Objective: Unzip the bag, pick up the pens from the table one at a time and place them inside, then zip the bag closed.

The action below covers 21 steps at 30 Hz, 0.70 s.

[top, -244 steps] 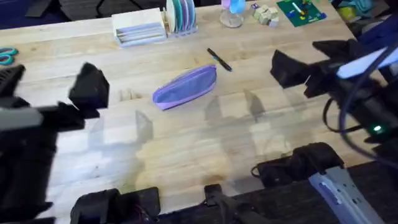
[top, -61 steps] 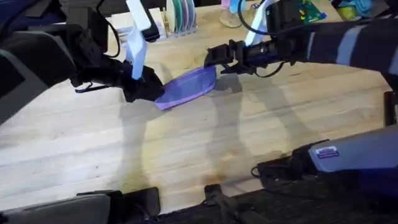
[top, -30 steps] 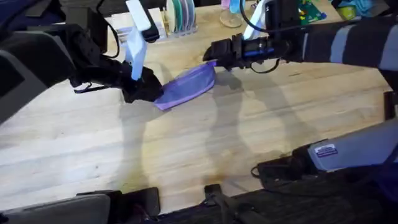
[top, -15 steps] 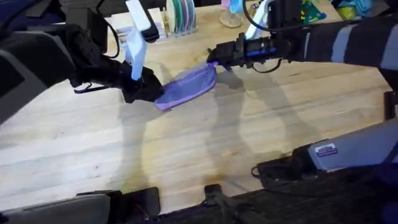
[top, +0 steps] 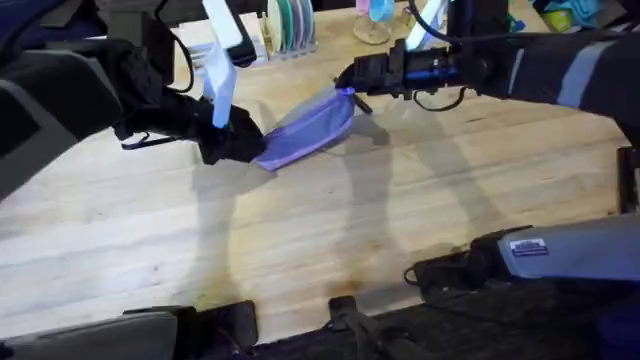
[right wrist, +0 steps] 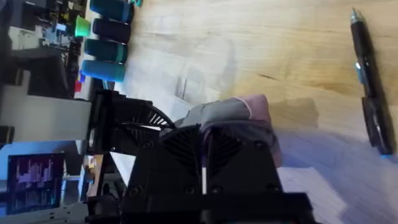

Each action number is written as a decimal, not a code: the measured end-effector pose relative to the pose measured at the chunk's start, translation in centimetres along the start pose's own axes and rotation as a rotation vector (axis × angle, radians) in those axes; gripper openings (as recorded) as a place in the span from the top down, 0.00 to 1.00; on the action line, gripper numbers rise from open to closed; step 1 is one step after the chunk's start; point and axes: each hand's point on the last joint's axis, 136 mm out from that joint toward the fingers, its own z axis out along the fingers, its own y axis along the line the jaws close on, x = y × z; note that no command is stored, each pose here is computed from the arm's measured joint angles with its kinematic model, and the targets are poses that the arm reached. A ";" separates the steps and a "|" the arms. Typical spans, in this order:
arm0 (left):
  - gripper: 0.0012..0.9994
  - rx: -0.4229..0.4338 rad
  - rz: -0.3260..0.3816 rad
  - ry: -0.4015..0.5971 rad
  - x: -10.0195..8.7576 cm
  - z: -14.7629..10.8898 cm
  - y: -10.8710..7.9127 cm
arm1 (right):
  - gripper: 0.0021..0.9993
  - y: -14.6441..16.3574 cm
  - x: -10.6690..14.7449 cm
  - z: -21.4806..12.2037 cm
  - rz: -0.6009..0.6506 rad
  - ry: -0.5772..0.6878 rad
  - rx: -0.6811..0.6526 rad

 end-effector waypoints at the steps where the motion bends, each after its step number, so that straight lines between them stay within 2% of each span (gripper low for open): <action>1: 0.96 0.001 0.000 -0.002 0.0 0.0 0.0 | 0.97 0.1 0.0 -0.1 -0.002 -0.002 -0.001; 10: 0.96 -0.007 -0.010 0.028 0.6 -0.1 0.1 | 0.97 4.1 0.9 1.0 -0.081 0.012 -0.039; 17: 0.96 -0.037 -0.021 0.076 1.7 -0.3 0.7 | 0.97 10.1 2.8 3.8 -0.192 0.038 -0.159; 21: 0.96 -0.048 -0.024 0.098 2.1 -0.4 0.9 | 0.97 12.9 4.2 4.8 -0.200 0.065 -0.229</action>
